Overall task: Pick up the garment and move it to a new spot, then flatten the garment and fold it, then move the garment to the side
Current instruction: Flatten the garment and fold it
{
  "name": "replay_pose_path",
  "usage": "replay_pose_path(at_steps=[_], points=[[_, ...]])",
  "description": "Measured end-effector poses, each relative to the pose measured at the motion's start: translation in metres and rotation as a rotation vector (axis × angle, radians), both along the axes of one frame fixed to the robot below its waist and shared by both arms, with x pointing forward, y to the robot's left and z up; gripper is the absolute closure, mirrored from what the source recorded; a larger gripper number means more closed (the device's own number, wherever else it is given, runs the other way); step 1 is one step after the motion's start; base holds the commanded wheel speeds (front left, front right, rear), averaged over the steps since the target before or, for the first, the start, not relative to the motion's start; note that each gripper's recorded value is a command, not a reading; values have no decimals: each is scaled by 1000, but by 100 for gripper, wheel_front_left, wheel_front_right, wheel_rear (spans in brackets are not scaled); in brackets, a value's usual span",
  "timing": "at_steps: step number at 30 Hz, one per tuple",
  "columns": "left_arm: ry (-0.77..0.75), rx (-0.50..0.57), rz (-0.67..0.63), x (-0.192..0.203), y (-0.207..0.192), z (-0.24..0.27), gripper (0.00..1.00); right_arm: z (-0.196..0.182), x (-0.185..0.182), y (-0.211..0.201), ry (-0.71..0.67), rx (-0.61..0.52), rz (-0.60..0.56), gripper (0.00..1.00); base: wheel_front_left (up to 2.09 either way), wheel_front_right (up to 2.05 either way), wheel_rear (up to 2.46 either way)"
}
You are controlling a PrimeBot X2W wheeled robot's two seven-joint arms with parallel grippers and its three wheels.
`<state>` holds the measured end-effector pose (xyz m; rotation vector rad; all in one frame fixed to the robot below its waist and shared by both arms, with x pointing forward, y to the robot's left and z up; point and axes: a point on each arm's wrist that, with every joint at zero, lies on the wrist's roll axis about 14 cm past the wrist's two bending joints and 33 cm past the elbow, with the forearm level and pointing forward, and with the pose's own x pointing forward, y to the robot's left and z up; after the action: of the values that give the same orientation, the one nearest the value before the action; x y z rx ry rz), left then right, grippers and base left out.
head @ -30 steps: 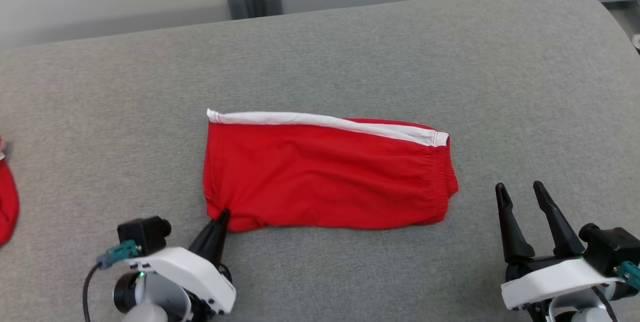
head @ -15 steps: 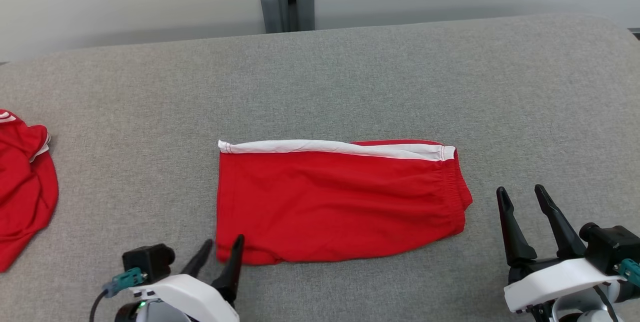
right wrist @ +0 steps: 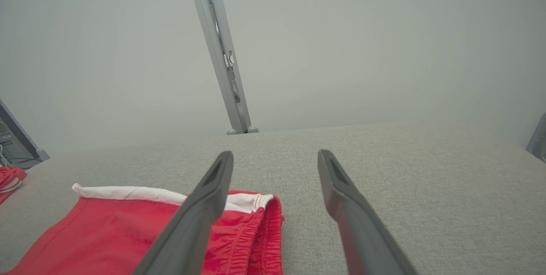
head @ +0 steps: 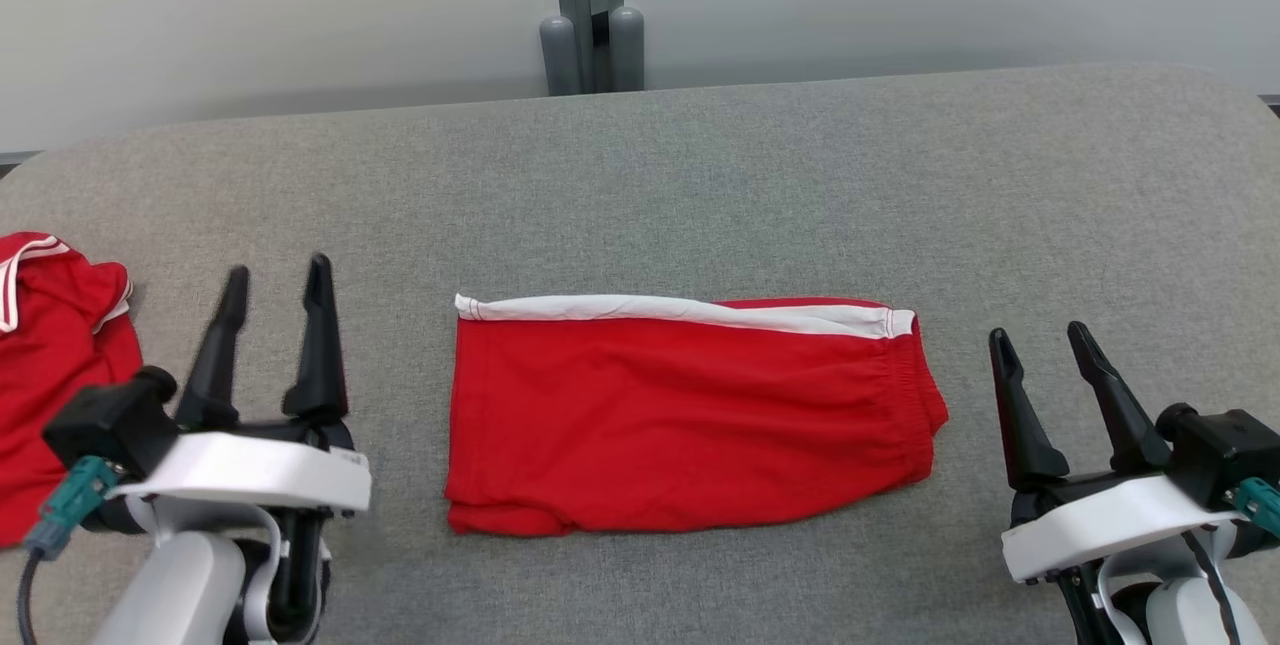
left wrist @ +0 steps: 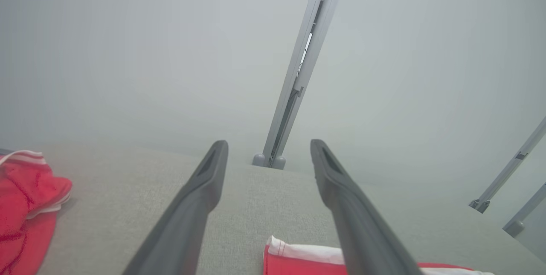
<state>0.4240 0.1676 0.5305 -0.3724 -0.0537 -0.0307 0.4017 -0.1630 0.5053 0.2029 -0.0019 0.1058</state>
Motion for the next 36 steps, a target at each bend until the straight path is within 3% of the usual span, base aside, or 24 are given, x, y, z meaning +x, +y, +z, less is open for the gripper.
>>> replay_pose_path(at_steps=[7, 17, 27, 36], points=[[-143, 107, 12, 2, 7, 37, 0, 4, -1, 2, -15, -3, 4, 0, 0, 0, 0], [-44, 252, 37, -38, 20, 0, 0, -8, -25, -6, 29, -33, -16, 0, 0, 0, 0], [14, 254, 36, -54, 20, -9, 0, -12, -40, -9, 56, -45, -21, 0, 0, 0, 0], [36, 249, 54, -62, 27, -12, 0, -8, -30, 0, 53, -70, 11, 0, 0, 0, 0]])
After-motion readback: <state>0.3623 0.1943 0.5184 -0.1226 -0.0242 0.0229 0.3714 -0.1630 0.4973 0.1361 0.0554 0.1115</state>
